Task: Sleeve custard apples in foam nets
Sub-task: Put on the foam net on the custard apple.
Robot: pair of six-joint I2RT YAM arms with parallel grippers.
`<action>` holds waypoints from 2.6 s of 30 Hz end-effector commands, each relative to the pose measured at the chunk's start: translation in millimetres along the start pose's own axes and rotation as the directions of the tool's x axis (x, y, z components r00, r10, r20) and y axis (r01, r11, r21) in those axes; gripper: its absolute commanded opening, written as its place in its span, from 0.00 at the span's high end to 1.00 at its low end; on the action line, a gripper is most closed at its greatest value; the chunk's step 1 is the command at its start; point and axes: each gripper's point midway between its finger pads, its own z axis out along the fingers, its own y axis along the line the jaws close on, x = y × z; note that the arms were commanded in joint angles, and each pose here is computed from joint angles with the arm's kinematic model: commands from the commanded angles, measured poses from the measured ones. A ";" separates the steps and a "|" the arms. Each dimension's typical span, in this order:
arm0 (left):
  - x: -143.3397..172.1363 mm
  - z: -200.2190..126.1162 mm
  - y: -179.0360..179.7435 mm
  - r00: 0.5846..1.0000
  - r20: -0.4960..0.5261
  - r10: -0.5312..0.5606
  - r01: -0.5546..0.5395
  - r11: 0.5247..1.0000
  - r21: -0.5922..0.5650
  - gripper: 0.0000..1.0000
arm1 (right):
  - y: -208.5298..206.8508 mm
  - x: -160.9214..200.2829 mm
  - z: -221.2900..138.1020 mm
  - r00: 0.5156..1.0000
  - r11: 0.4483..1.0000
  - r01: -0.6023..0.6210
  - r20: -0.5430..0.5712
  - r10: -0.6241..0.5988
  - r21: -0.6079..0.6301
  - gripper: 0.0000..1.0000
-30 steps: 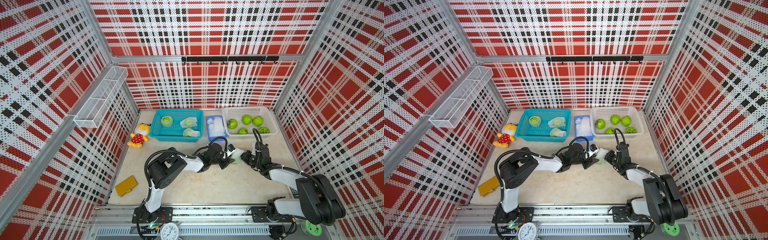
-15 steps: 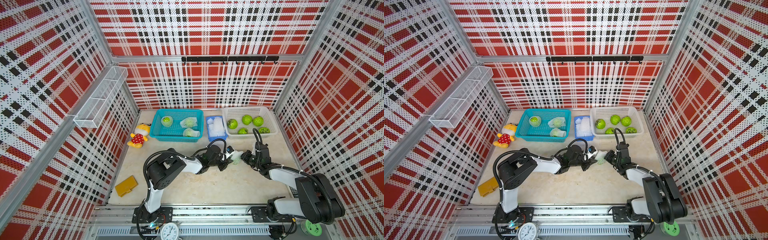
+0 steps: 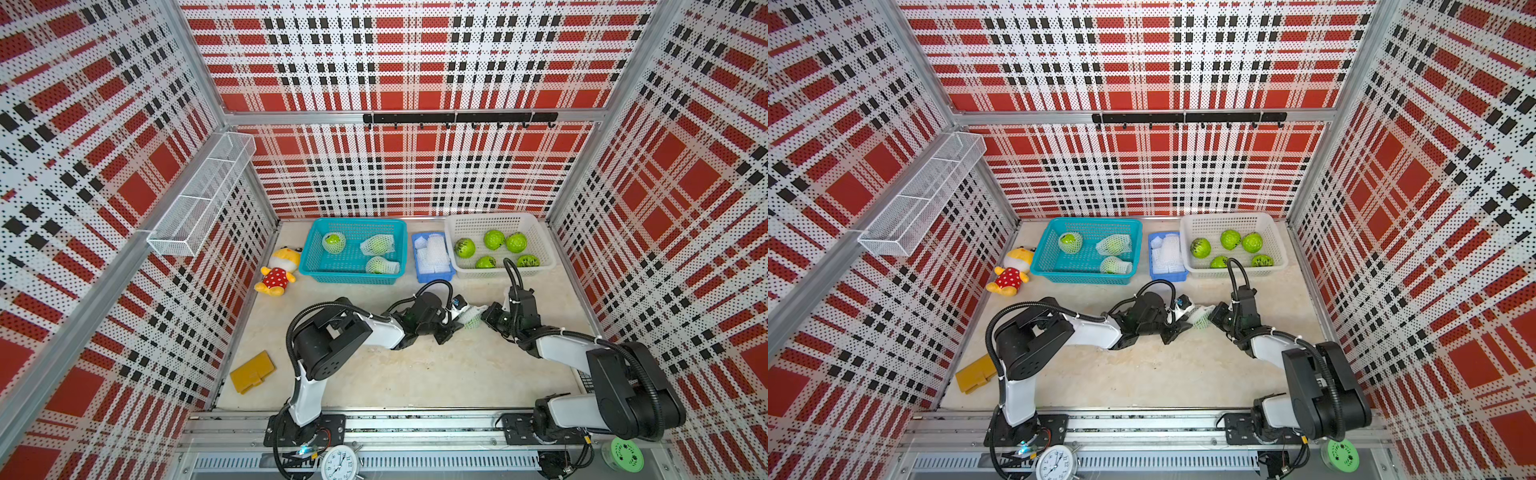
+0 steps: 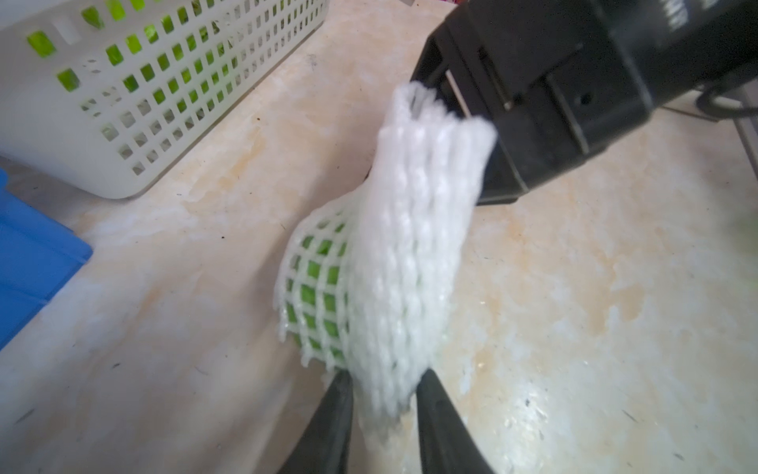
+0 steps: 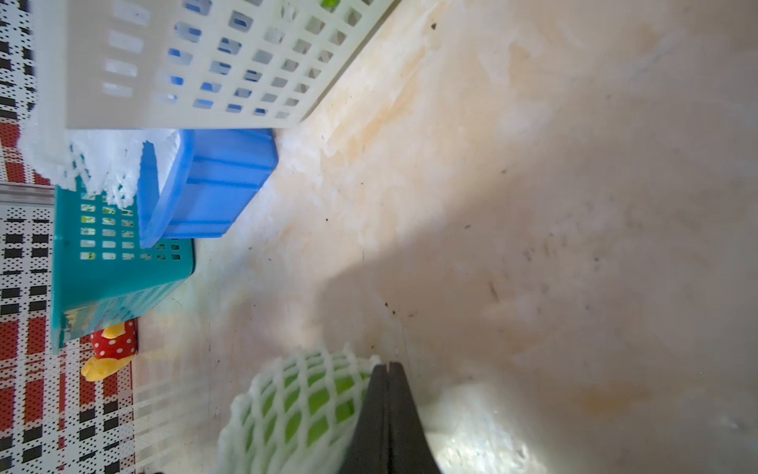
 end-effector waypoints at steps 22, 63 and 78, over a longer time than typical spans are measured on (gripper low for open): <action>12.6 11.1 23.3 0.993 -0.091 -0.077 0.073 0.996 -0.043 0.90 | 0.0 -5.6 12.7 0.999 0.999 0.038 0.002 -0.038 0.018 1.00; 51.4 30.9 81.3 0.923 -0.254 -0.290 0.240 0.948 -0.210 0.98 | -11.8 -11.9 42.1 0.998 0.995 0.062 -0.016 -0.061 0.084 1.00; 62.9 31.9 83.5 0.896 -0.317 -0.310 0.242 0.941 -0.236 0.85 | -8.1 -14.4 36.6 0.997 0.994 0.073 -0.005 -0.073 0.077 0.99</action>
